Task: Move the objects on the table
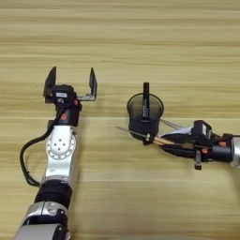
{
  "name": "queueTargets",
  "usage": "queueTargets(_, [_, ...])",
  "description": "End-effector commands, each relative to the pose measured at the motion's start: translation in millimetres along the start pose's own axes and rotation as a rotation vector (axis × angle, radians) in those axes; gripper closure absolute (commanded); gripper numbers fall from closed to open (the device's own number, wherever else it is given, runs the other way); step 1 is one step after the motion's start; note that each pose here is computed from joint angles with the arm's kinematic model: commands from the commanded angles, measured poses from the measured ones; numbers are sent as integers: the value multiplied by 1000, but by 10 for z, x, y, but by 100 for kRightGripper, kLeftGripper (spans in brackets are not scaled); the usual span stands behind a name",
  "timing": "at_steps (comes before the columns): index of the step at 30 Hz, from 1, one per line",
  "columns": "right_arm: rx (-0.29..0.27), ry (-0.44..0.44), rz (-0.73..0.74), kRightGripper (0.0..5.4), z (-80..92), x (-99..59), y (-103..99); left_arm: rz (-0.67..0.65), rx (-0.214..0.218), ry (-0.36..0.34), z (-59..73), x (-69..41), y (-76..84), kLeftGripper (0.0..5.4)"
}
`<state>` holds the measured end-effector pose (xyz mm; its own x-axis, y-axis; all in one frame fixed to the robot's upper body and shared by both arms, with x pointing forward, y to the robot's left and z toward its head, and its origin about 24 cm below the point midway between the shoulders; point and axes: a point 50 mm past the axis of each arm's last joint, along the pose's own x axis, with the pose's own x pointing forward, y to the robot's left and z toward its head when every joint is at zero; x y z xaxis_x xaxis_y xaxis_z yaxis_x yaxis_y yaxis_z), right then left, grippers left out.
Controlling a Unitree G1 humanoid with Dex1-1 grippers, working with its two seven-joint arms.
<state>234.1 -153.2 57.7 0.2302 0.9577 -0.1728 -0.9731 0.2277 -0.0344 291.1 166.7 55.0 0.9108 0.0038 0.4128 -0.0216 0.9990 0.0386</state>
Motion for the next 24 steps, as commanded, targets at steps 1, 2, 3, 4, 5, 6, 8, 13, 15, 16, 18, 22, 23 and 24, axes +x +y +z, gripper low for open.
queueTargets(1, [-29,-16,5,451,111,-49,-21,-8,-2,-15,17,35,-11,0])
queueTargets(2, [-36,-22,4,451,143,-60,-28,-9,-2,-15,17,36,-11,0])
queueTargets(3, [-46,-28,2,451,181,-76,-38,-9,-2,-15,17,36,-12,0])
queueTargets(4, [-57,-33,-1,451,217,-92,-48,-10,-2,-15,17,36,-13,0])
queueTargets(5, [-66,-38,-3,451,252,-111,-57,-10,-1,-15,17,36,-14,0])
queueTargets(6, [-76,-43,-5,451,292,-131,-67,-10,-1,-15,17,36,-16,0])
queueTargets(8, [-95,-54,-8,451,375,-170,-81,-11,-1,-16,17,36,-21,0])
queueTargets(13, [-135,-68,-3,451,557,-232,-112,-16,0,-15,17,42,-40,0])
queueTargets(15, [-165,-49,-5,451,625,-257,-155,-17,0,-14,15,44,-49,0])
queueTargets(16, [-182,-39,-5,451,671,-273,-186,-18,0,-14,15,46,-53,0])
queueTargets(18, [-210,-18,1,451,755,-298,-235,-21,1,-15,15,49,-61,0])
queueTargets(22, [-260,46,29,451,886,-317,-329,-26,0,-14,10,54,-81,0])
queueTargets(23, [-271,70,39,451,916,-316,-360,-27,-1,-13,9,56,-87,0])
queueTargets(24, [-286,97,47,451,946,-313,-402,-27,-2,-13,8,57,-92,0])
